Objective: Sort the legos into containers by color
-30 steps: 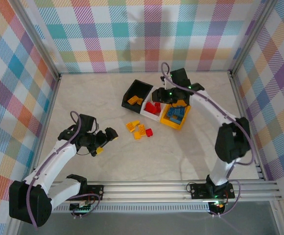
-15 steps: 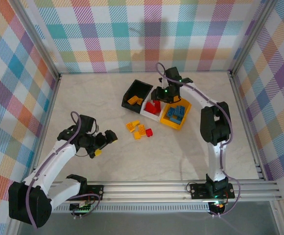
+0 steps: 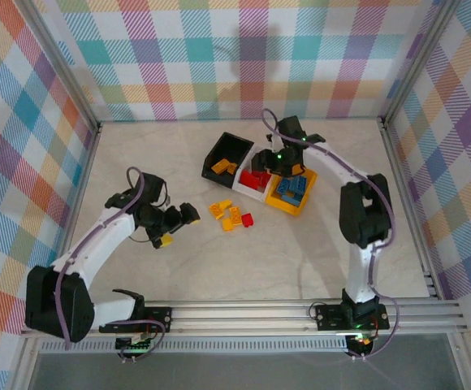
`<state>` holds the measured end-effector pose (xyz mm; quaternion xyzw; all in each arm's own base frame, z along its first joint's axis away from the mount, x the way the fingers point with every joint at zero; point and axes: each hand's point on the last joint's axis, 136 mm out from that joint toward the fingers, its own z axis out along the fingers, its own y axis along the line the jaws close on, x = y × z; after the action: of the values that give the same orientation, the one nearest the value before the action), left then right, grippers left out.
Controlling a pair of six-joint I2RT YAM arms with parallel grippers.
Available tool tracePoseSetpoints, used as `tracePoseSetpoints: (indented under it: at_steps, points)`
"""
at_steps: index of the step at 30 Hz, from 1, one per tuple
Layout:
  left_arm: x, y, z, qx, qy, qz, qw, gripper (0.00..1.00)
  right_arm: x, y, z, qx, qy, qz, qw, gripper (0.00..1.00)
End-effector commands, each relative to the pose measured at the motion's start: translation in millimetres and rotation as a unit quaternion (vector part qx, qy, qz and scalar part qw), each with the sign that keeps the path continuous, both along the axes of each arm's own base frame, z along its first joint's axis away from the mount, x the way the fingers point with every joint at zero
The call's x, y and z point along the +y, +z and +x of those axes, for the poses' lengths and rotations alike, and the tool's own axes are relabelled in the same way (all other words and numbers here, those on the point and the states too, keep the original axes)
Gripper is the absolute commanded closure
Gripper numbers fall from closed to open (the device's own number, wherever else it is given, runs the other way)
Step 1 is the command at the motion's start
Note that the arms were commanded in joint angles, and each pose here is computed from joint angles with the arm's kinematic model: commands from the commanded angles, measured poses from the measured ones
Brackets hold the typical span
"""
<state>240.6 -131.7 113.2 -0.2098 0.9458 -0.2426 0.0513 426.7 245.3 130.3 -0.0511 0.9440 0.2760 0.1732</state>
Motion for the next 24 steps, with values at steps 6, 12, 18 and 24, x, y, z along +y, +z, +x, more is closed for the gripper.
tracePoseSetpoints:
  at_steps: [6,12,18,24]
  points:
    - [-37,-15,48,0.02,-0.042,0.03,0.998,0.01,-25,43,-86,-0.037,0.014,0.029,0.999,0.38]
    - [-67,-39,79,0.052,-0.077,0.051,0.994,0.08,-42,50,-131,-0.043,0.002,0.043,0.998,0.39]
    - [-72,-61,96,0.082,-0.076,0.083,0.99,0.16,-54,51,-151,-0.053,-0.001,0.035,0.998,0.39]
    - [-80,-73,99,0.097,-0.084,0.098,0.987,0.18,-59,47,-160,-0.055,0.002,0.03,0.998,0.39]
